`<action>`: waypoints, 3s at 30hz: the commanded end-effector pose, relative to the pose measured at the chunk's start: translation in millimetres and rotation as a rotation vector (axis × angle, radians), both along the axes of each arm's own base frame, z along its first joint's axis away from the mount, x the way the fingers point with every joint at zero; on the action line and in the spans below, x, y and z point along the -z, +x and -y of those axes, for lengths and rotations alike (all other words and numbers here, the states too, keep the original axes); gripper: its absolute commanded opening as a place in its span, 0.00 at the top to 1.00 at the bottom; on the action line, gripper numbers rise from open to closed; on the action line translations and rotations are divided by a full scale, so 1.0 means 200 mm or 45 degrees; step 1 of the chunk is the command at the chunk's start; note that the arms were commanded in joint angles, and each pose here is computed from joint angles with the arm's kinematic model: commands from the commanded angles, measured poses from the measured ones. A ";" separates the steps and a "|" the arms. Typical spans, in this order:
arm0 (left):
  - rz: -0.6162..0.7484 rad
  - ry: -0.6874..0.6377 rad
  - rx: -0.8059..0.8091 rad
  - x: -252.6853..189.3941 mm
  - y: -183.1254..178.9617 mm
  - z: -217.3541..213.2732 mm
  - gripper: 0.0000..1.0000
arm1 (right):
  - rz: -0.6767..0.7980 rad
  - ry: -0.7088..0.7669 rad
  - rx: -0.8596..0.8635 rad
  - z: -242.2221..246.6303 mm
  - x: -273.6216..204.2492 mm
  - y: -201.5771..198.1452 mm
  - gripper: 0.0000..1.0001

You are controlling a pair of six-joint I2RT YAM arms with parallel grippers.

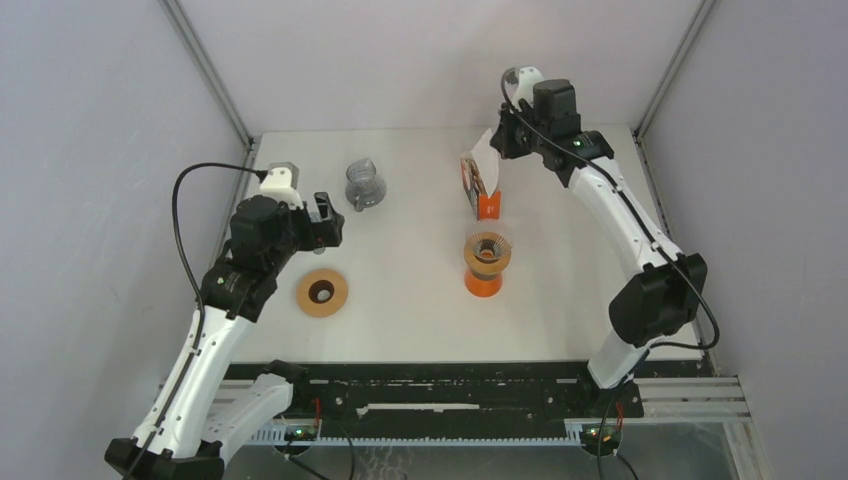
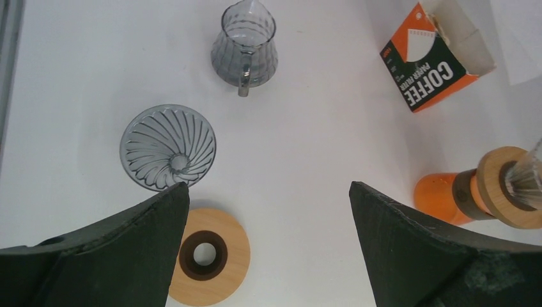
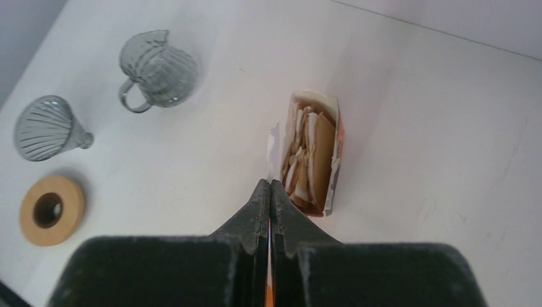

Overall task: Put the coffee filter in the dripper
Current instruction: Place the coffee filter in the coffee dripper.

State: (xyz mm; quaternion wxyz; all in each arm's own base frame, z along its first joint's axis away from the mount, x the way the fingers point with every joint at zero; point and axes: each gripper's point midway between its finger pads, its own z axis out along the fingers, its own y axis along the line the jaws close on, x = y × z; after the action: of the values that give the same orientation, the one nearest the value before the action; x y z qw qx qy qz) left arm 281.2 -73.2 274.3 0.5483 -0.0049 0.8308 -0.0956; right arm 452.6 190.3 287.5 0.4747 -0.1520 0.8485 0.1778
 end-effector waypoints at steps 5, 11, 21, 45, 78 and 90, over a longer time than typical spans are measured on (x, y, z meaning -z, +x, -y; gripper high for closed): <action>0.097 -0.120 0.161 -0.12 0.00 0.13 0.00 | 0.244 0.285 -0.191 -0.09 -0.47 -0.23 1.00; 0.188 -0.177 0.263 -0.30 -0.05 0.19 0.00 | 0.286 0.423 -0.361 -0.14 -0.60 -0.46 1.00; 0.253 -0.446 0.507 -0.53 -0.15 0.39 0.06 | 0.295 0.550 -0.452 -0.19 -0.65 -0.74 1.00; 0.298 -0.228 1.133 -0.64 -0.20 0.81 0.15 | 0.225 0.433 -1.015 -0.43 -0.46 -1.17 1.00; 0.195 -0.156 1.673 -0.51 -0.39 1.04 1.00 | 0.272 0.381 -1.114 -0.49 -0.44 -1.22 0.89; 0.275 -0.073 1.699 -0.49 -0.44 0.99 1.00 | 0.331 0.348 -0.999 -0.33 -0.47 -1.19 0.67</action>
State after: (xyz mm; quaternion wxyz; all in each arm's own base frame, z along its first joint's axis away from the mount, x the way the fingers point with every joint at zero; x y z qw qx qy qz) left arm 205.6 -276.2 356.7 0.4262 0.4803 0.6278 -0.4399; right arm 218.1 267.9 374.6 0.4662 -0.4166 0.6389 0.4482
